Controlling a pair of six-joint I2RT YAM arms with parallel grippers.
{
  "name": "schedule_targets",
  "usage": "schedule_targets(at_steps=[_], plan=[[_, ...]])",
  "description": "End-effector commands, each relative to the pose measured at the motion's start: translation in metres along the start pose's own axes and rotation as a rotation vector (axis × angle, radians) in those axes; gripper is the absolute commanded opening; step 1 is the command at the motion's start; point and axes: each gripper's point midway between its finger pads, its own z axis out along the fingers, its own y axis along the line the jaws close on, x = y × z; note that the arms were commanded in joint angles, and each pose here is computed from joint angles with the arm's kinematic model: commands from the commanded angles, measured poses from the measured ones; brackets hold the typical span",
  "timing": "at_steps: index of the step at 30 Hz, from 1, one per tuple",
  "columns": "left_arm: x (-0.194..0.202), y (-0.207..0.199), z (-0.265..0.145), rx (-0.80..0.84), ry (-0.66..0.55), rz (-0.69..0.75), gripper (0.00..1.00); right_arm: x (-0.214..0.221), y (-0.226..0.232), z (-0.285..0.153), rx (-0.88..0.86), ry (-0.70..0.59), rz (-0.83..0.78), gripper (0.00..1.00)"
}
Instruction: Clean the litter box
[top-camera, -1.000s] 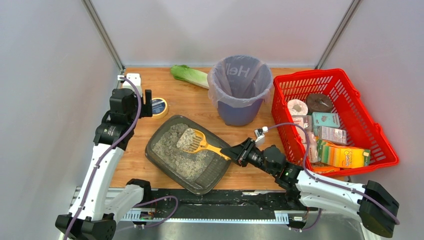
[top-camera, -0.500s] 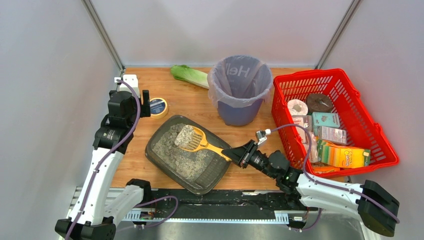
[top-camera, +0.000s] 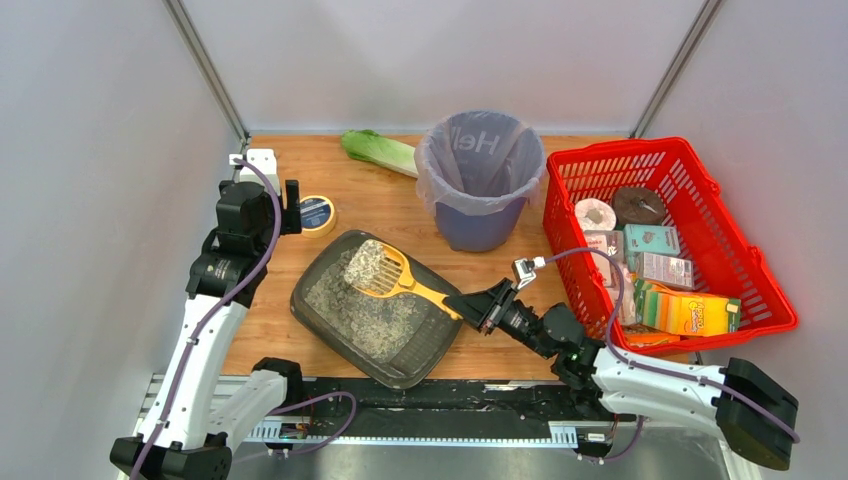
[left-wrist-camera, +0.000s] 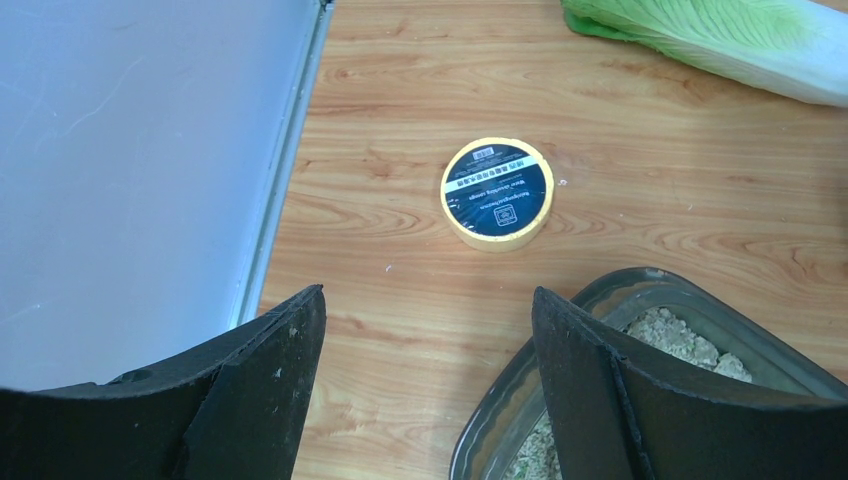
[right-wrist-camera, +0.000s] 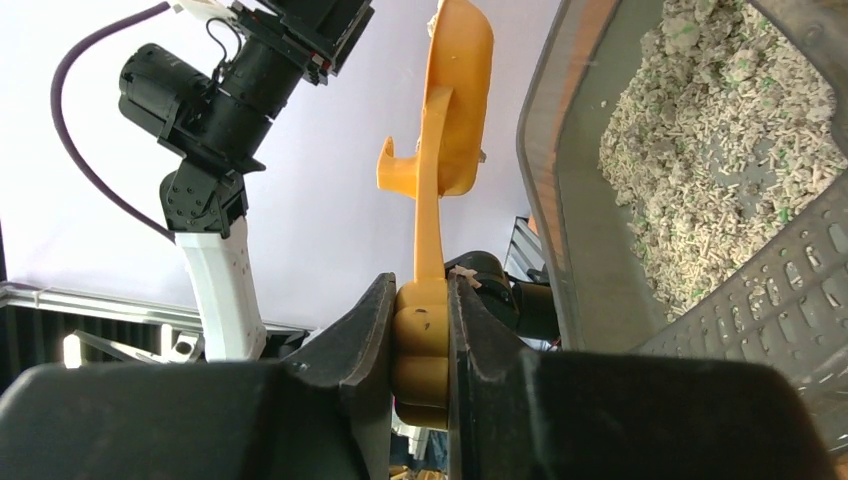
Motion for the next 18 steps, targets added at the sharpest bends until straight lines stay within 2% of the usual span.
schedule_targets(at_steps=[1, 4, 7, 10, 13, 16, 18], plan=[[-0.008, -0.002, 0.002, 0.012, -0.033, -0.001, 0.84, 0.004, 0.042, 0.005, -0.141, 0.009, -0.051, 0.0], [-0.009, -0.003, 0.001, 0.014, -0.035, -0.005, 0.84, -0.006, 0.036, -0.001, -0.158, -0.049, 0.012, 0.0], [-0.008, -0.003, 0.001, 0.017, -0.033, -0.004, 0.84, 0.004, 0.035, 0.004, -0.141, -0.002, -0.001, 0.0], [-0.009, -0.002, 0.0, 0.014, -0.036, -0.004, 0.84, -0.007, 0.032, -0.002, -0.163, -0.066, 0.043, 0.0], [-0.008, -0.003, 0.001, 0.017, -0.035, -0.005, 0.84, 0.006, 0.04, 0.007, -0.154, 0.007, -0.014, 0.0], [-0.008, -0.004, 0.001, 0.023, -0.033, -0.004, 0.84, -0.005, 0.035, 0.001, -0.164, -0.059, 0.024, 0.0], [-0.008, -0.005, 0.002, 0.025, -0.032, -0.005, 0.84, 0.005, 0.031, 0.004, -0.143, -0.009, 0.006, 0.0]])
